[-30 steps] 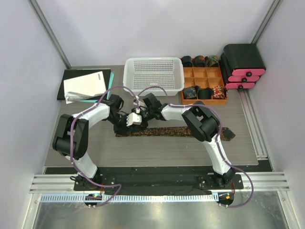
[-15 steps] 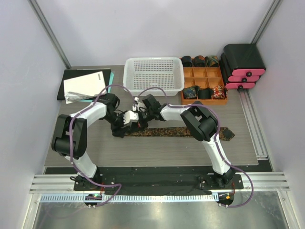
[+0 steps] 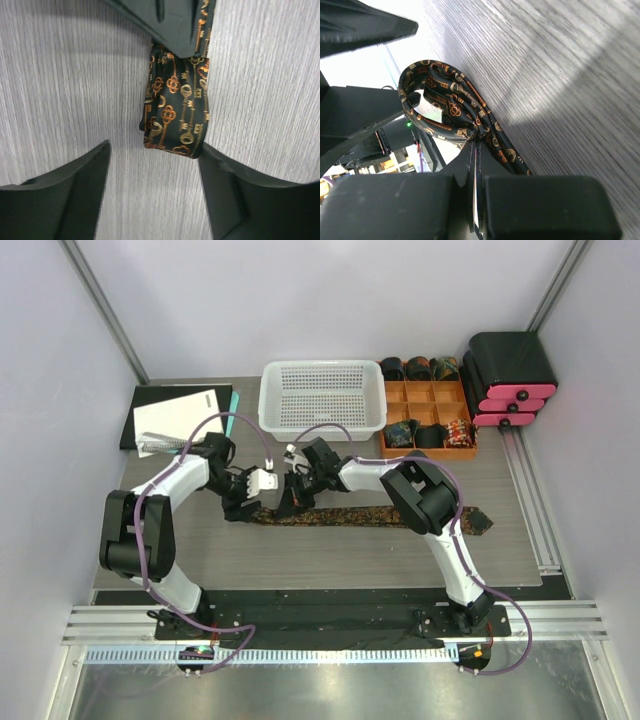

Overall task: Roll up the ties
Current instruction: Roll the tie at the center of the board.

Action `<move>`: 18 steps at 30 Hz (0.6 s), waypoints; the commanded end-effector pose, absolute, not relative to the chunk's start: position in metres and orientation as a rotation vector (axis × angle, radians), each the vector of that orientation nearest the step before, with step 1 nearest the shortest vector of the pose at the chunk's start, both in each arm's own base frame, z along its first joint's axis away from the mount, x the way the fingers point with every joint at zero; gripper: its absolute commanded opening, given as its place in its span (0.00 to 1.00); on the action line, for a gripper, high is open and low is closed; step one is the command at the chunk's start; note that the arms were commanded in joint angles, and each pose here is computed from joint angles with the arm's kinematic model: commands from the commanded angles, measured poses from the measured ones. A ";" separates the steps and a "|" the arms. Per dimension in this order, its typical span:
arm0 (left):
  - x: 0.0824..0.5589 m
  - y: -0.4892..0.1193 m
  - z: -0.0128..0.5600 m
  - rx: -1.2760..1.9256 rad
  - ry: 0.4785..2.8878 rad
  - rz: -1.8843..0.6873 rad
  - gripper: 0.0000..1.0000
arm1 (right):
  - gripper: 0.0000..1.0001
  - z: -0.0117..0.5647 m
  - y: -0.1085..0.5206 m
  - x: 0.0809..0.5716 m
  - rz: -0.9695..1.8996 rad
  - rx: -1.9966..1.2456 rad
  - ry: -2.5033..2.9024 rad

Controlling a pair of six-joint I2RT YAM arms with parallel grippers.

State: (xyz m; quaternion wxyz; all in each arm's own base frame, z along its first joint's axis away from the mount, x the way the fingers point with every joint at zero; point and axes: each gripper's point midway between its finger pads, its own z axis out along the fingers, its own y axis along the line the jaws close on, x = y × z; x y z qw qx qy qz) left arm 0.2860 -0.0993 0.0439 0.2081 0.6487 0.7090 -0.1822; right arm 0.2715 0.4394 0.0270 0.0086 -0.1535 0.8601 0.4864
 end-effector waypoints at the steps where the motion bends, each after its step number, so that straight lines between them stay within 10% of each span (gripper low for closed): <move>1: 0.280 -0.114 0.053 1.864 1.849 -0.560 0.66 | 0.01 0.017 0.435 0.273 1.475 -0.488 2.709; 8: 0.273 -0.146 0.066 1.889 1.787 -0.631 0.40 | 0.01 0.017 0.434 0.273 1.472 -0.497 2.708; 18: 0.272 -0.171 0.047 1.883 1.879 -0.648 0.40 | 0.01 0.025 0.429 0.275 1.495 -0.492 2.693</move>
